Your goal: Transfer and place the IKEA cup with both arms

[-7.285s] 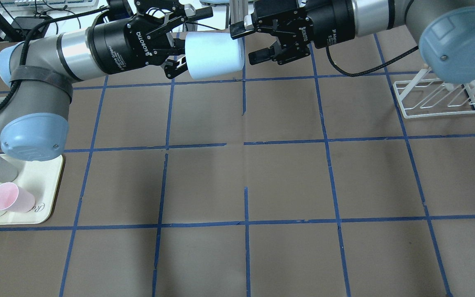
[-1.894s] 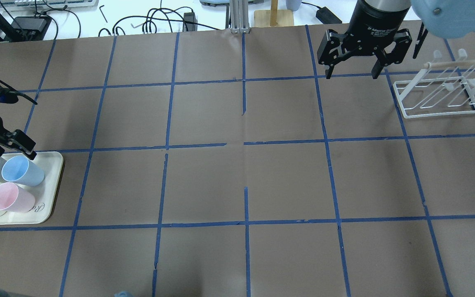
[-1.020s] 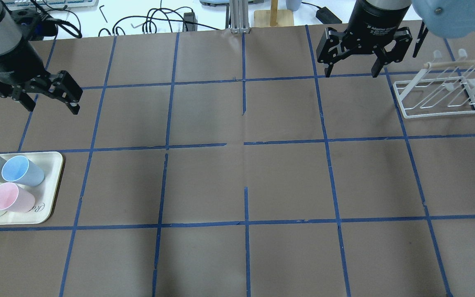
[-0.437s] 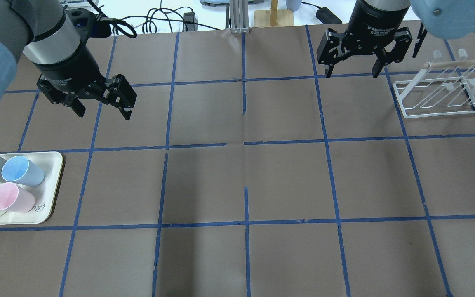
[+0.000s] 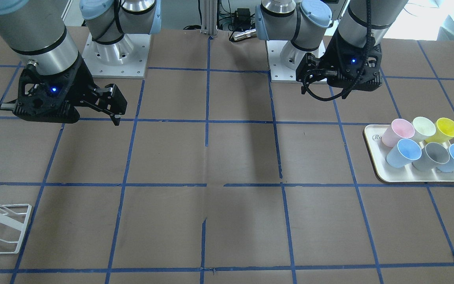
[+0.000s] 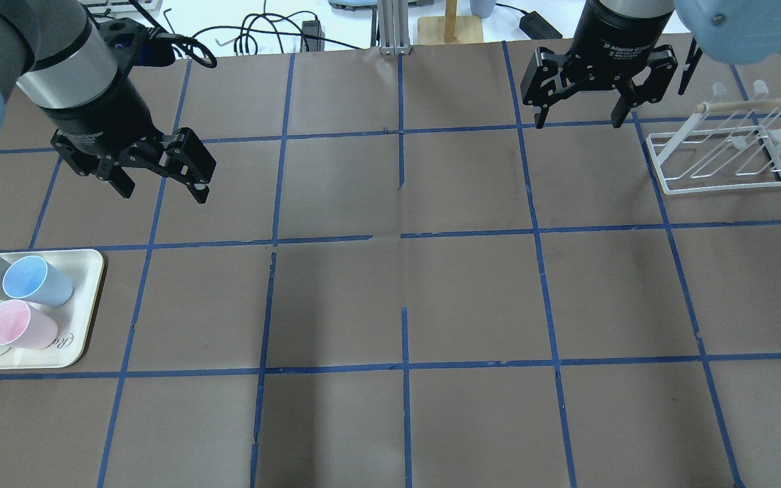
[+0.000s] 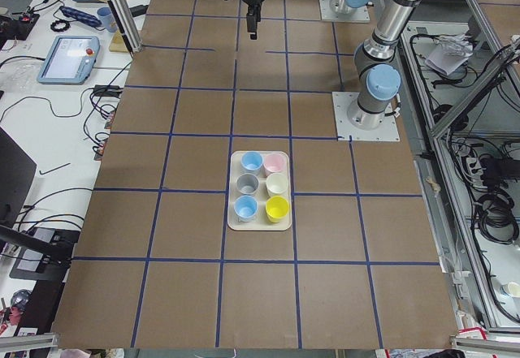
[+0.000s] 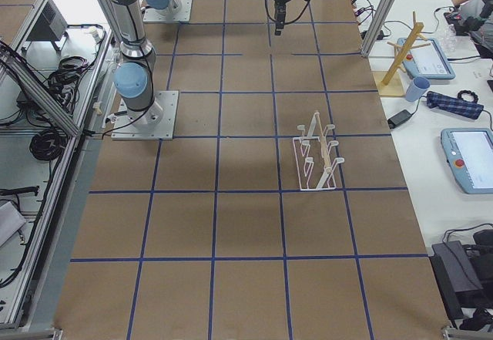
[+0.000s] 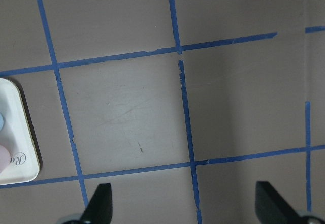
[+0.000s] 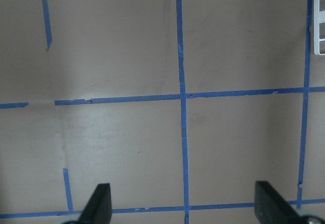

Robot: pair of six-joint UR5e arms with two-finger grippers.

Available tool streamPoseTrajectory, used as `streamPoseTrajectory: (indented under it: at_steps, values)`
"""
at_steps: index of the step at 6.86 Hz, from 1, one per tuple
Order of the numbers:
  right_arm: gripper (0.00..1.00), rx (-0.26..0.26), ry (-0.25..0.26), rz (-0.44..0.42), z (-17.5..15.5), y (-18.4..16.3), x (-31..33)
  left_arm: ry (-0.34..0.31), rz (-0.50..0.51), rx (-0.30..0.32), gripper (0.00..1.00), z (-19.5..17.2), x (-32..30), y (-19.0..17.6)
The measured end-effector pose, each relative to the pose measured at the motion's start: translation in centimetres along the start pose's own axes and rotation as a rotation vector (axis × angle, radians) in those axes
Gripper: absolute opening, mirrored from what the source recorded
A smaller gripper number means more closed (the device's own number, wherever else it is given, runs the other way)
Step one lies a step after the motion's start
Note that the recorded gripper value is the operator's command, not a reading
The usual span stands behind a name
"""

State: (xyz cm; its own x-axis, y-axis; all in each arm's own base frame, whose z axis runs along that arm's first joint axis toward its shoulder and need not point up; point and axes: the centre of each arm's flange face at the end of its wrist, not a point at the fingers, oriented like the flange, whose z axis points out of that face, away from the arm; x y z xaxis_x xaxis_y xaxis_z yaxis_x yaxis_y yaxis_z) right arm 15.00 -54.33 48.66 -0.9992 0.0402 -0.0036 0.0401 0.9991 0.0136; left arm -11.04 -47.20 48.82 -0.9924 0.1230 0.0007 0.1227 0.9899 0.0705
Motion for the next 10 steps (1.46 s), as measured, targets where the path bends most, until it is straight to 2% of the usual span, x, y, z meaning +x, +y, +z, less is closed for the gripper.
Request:
streamPoseTrajectory:
  at_steps: [5, 10]
  values:
    - [1.00, 0.000, -0.002, 0.000, 0.04, -0.08, 0.11, 0.027, -0.008, -0.003, 1.00, -0.47, -0.11, 0.66]
    - [1.00, 0.000, -0.002, -0.001, 0.04, -0.08, 0.09, 0.019, -0.018, -0.005, 1.00, -0.50, -0.66, 0.69]
